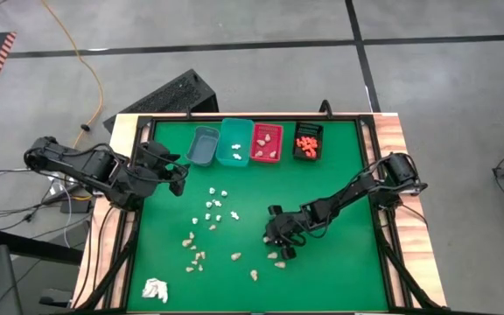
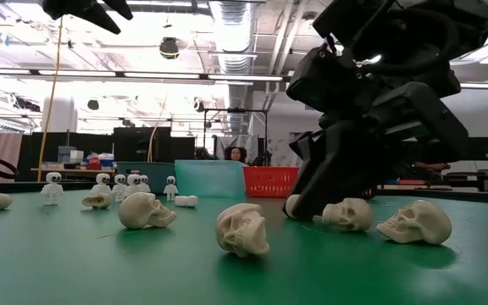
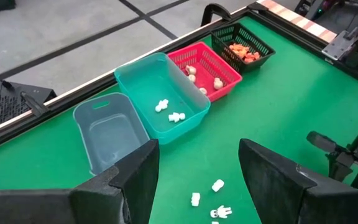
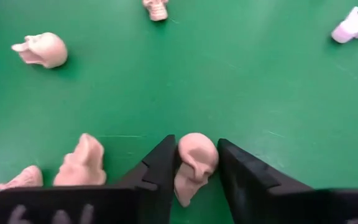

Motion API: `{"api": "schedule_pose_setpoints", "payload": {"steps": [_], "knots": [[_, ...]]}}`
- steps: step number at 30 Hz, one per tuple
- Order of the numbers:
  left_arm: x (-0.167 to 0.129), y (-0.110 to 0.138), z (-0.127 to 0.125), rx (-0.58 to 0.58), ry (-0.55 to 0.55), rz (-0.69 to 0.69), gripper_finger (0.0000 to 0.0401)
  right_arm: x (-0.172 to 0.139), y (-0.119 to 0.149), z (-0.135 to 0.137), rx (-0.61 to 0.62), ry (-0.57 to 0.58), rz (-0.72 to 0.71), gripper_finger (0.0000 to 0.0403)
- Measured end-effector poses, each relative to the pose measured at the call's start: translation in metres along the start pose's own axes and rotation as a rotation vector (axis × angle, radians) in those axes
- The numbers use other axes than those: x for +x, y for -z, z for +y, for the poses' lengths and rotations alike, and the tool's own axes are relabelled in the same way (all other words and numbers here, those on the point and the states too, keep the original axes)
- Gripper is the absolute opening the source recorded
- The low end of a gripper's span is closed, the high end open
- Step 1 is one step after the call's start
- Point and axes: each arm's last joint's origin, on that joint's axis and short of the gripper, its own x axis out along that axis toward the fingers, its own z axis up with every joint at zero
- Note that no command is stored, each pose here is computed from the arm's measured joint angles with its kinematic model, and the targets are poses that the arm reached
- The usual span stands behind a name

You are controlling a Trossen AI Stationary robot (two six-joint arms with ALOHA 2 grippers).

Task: Sort Halloween decoration
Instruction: Put the white skull toy into the red bin

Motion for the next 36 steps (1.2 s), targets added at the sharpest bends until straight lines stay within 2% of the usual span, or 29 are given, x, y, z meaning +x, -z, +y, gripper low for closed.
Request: {"api": "schedule_pose_setpoints", "payload": {"steps": [8, 13, 18, 22, 27, 32, 36], "knots": [[0.000, 0.000, 0.000, -0.016, 0.000, -0.001, 0.0210, -0.001, -0.001, 0.000, 0.085, 0.011, 0.000, 0.0056], [0.000, -0.001, -0.001, -0.032, 0.011, -0.011, 0.0210, -0.005, -0.005, -0.003, 0.132, 0.026, -0.029, 0.0050], [0.000, -0.002, -0.002, -0.044, 0.023, -0.017, 0.0210, -0.017, -0.017, -0.018, 0.162, 0.079, -0.092, 0.0049], [-0.001, -0.002, -0.003, -0.044, 0.039, -0.001, 0.0210, -0.030, -0.028, -0.040, 0.199, 0.150, -0.162, 0.0049], [-0.006, -0.003, 0.001, -0.044, 0.059, -0.011, 0.0210, -0.053, -0.042, -0.078, 0.274, 0.323, -0.283, 0.0048], [-0.020, -0.008, 0.011, -0.047, 0.086, -0.074, 0.0210, -0.075, -0.049, -0.120, 0.349, 0.459, -0.389, 0.0048], [-0.033, -0.012, 0.023, -0.045, 0.094, -0.139, 0.0210, -0.085, -0.044, -0.149, 0.402, 0.540, -0.407, 0.0048]]}}
